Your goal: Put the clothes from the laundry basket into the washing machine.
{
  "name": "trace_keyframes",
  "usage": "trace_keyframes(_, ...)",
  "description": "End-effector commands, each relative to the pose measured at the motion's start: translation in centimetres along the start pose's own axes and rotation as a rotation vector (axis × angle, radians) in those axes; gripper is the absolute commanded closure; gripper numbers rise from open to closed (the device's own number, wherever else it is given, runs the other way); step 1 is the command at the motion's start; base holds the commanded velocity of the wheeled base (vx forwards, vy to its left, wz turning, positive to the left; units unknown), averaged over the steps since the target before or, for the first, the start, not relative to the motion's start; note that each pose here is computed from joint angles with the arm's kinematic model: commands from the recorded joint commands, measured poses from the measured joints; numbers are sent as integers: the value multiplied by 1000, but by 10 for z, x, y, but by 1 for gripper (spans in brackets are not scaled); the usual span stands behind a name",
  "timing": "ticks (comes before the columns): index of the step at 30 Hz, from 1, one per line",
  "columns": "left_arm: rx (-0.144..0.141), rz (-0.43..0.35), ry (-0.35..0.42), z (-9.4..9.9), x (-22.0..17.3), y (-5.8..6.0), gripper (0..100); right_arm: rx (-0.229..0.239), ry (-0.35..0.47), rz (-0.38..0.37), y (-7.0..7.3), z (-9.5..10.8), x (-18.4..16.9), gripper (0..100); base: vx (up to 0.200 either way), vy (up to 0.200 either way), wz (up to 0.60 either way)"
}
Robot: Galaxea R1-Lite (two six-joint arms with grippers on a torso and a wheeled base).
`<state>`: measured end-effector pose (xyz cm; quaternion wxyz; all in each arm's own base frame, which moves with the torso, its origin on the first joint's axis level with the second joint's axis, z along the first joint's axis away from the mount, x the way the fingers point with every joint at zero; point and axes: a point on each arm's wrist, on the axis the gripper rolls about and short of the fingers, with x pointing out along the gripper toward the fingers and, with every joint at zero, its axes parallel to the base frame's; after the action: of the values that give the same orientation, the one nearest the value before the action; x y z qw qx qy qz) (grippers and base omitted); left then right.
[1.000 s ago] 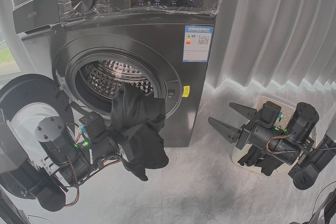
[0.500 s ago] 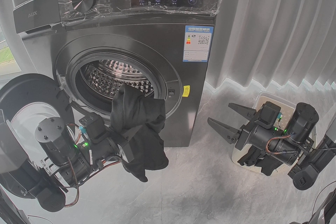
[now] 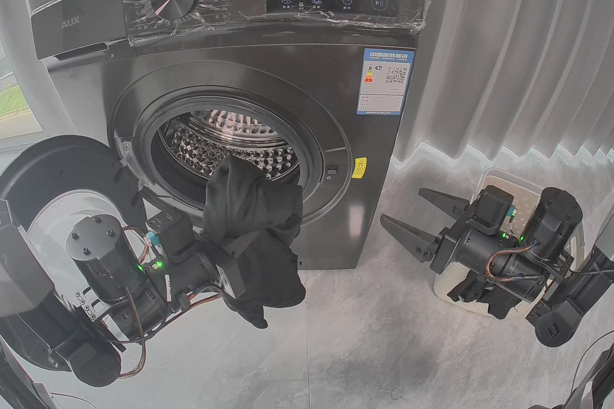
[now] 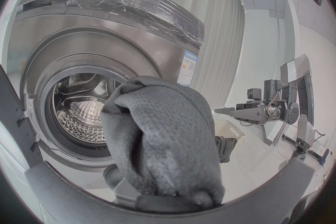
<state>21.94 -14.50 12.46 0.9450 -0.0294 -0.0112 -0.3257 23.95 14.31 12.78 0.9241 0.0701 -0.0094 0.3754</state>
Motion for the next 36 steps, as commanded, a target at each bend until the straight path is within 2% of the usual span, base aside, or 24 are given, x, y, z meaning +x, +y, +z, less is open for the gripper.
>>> trace_keyframes(1,-1,0,5,-2,1,0,100,0,0,2,0,0,0,0,0,200,0)
trace_keyframes(12,-1,2,11,-3,1,0,100,1,1,3,1,0,1,0,0,200,0)
trace_keyframes(27,0,6,20,-6,2,1,100,1,3,1,0,-1,0,0,0,0,0)
trace_keyframes(36,1,6,25,-6,2,1,100,1,3,1,0,-1,0,0,0,200,0)
